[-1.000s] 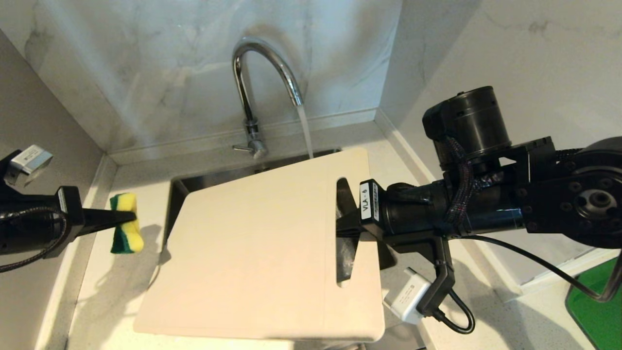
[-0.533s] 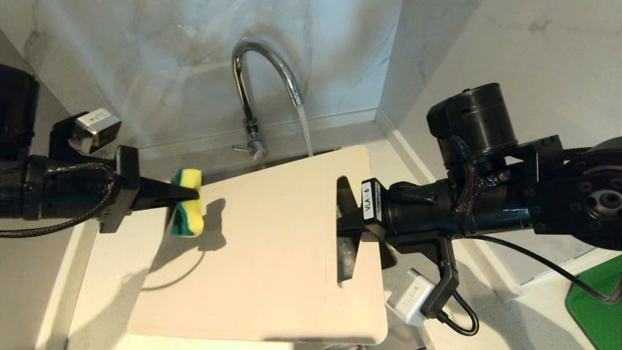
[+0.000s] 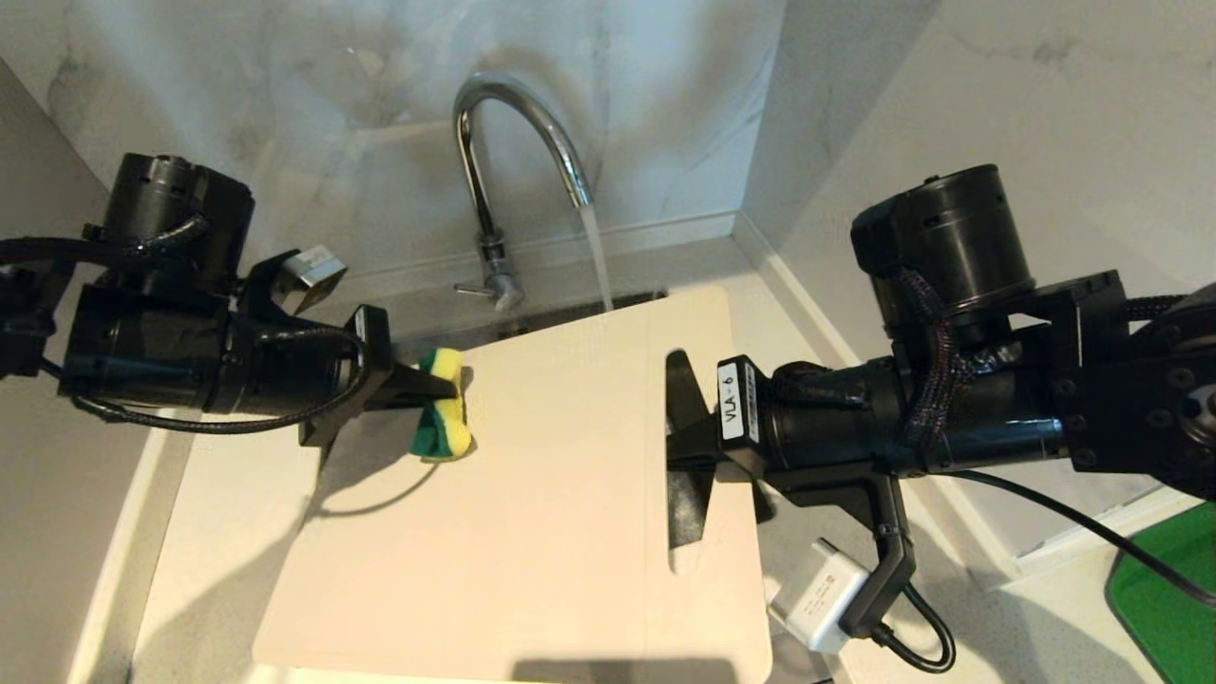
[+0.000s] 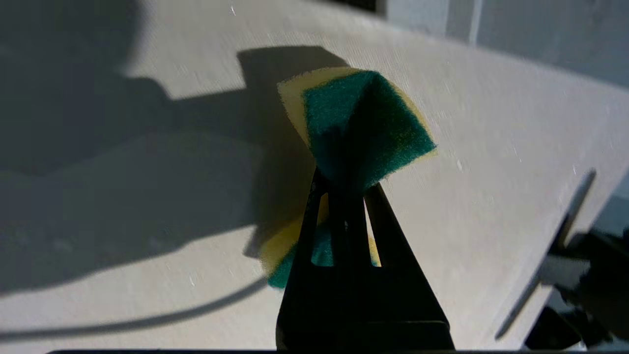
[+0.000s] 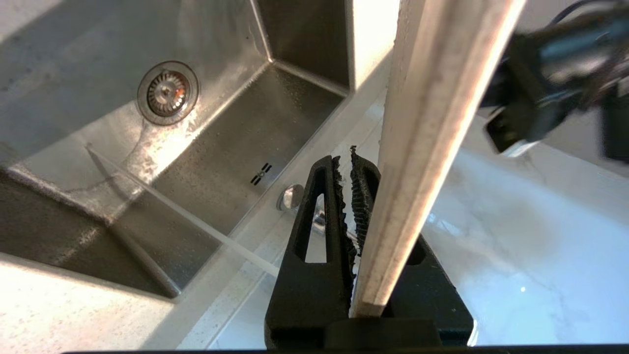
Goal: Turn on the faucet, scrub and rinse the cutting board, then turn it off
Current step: Scrub the cutting board underwater
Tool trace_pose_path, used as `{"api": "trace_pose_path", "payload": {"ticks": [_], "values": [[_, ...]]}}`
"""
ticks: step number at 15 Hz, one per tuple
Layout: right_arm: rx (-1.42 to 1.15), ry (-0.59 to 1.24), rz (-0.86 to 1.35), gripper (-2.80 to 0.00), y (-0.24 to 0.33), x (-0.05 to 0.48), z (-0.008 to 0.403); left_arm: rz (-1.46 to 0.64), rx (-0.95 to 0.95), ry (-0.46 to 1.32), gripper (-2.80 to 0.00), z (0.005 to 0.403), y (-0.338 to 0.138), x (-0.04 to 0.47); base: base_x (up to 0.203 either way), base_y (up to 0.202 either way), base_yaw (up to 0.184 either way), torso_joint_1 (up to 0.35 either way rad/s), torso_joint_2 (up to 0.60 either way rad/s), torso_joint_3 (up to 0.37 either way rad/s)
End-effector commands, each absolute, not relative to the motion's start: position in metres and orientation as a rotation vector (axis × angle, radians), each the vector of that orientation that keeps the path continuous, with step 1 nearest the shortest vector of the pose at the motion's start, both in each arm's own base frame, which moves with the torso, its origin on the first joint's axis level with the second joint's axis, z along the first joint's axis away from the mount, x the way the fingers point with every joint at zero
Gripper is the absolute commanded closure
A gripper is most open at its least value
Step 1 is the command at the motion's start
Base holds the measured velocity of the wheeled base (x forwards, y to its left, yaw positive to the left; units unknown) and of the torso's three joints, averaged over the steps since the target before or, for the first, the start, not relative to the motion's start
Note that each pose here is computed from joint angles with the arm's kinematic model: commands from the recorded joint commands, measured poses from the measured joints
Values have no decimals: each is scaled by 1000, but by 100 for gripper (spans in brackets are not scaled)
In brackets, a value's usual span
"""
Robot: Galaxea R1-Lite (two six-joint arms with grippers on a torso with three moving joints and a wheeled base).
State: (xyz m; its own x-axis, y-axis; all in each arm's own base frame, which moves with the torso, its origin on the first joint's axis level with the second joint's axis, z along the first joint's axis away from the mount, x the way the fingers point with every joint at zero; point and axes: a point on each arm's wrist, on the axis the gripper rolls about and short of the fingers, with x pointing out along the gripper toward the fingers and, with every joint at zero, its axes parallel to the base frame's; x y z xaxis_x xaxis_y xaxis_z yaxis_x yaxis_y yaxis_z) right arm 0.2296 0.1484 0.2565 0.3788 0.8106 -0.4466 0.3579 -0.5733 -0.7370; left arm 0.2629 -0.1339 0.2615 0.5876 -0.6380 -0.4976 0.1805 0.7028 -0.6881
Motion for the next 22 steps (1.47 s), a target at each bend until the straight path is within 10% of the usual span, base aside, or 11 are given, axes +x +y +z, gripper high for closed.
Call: {"api": "trace_pose_path", "payload": {"ticks": [1,22], "values": [[-2119,-1018,1109,0,146,226,258,-475,-645,834,0,251,-131,281,0,0,0,0,0,0],[-2120,-988,1106,0,143,229,256,-281,-674,883,0,196,-4,290,0,0,0,0,0,0]]}}
